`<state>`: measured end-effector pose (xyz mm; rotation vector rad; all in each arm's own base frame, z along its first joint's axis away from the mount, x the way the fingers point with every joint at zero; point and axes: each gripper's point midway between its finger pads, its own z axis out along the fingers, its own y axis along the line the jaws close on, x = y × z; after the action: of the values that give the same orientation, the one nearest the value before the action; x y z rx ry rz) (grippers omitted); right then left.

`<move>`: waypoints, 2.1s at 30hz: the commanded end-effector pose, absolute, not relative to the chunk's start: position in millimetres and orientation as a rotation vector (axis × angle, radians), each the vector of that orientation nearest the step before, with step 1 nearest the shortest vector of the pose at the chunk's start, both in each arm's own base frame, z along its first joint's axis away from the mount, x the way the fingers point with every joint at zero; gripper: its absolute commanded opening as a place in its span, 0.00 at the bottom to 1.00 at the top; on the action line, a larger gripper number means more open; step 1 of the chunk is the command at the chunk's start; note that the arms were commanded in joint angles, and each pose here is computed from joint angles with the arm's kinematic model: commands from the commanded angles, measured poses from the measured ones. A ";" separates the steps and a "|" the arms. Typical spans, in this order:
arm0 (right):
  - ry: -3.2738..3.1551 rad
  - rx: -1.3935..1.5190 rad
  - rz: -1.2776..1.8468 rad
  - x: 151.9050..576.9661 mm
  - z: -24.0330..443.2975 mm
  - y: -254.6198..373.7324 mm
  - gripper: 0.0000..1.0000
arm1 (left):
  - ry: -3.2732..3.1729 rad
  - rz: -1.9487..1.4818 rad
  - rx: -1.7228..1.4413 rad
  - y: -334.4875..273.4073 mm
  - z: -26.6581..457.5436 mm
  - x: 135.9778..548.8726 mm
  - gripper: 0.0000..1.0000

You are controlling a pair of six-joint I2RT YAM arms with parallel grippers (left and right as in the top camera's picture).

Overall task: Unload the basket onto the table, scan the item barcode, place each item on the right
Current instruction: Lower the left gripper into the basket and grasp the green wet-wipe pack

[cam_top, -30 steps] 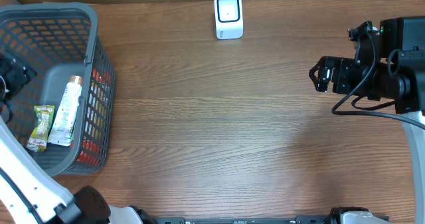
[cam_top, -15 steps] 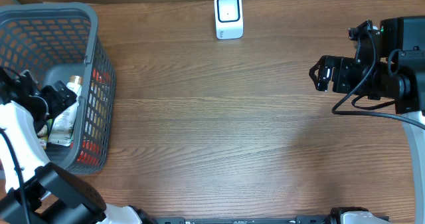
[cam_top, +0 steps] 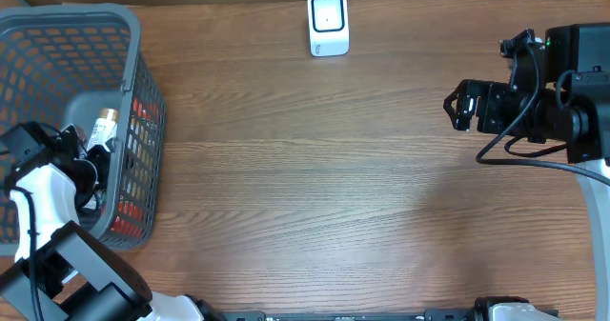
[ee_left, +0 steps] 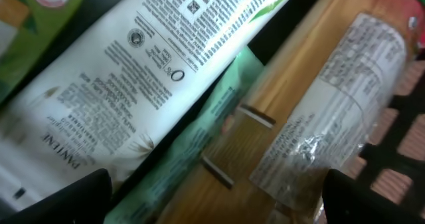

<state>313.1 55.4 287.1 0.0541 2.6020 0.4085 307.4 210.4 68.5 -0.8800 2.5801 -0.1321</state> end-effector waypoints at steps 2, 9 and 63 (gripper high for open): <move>2.589 0.042 0.400 312.6 289.6 55.7 1.00 | 2.602 -0.159 -0.846 199.6 45.4 302.1 0.91; 2.589 0.042 0.399 312.6 289.6 55.7 1.00 | 2.651 -0.197 -0.837 186.6 13.8 300.2 0.83; 2.573 0.039 0.399 315.9 291.6 55.9 1.00 | 2.629 0.172 -1.258 240.9 60.6 282.0 0.40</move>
<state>316.8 55.4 289.3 0.0506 2.5843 0.4075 284.6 244.9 70.3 -1.2326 2.6375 0.1956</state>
